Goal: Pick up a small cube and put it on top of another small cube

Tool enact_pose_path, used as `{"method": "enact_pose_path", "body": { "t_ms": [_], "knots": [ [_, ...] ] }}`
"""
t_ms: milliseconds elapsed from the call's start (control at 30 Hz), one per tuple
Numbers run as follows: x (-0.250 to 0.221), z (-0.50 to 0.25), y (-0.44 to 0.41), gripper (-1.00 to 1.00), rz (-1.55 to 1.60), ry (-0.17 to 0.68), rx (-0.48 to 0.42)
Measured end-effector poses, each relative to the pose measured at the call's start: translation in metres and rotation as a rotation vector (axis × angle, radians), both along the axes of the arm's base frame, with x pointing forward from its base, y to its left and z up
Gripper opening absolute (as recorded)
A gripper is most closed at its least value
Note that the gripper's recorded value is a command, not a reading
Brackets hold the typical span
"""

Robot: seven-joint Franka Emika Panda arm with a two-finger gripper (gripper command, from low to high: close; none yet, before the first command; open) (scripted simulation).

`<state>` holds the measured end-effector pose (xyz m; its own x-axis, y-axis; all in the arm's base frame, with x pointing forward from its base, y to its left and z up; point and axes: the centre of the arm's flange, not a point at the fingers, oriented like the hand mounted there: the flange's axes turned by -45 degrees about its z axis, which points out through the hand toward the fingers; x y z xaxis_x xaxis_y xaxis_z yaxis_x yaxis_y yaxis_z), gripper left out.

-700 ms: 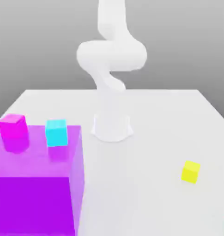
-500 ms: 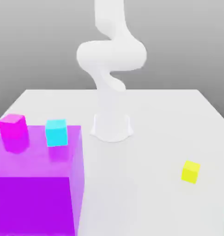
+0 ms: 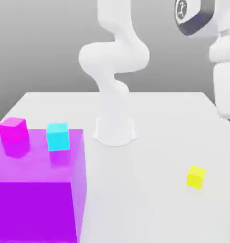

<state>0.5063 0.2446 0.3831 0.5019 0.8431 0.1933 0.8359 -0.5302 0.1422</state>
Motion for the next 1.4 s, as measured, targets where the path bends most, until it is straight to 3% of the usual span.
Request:
{"method": "enact_pose_path", "body": {
  "t_ms": [300,433,467,700,833,1133,1400],
  "knots": [
    [-0.034,-0.162,0.079,0.0,0.37,0.176,-0.123],
    [-0.042,-0.227,0.089,0.0,0.422,0.2,-0.137],
    [-0.043,-0.241,0.089,-1.0,0.423,0.201,-0.137],
    [-0.044,-0.244,0.089,-1.0,0.425,0.203,-0.138],
    [-0.045,-0.193,0.089,-1.0,0.429,0.202,-0.14],
    [-0.127,-0.146,0.057,-1.0,0.68,0.154,-0.23],
    [-0.216,-0.135,0.022,-1.0,0.936,0.159,-0.207]
  ]
}}
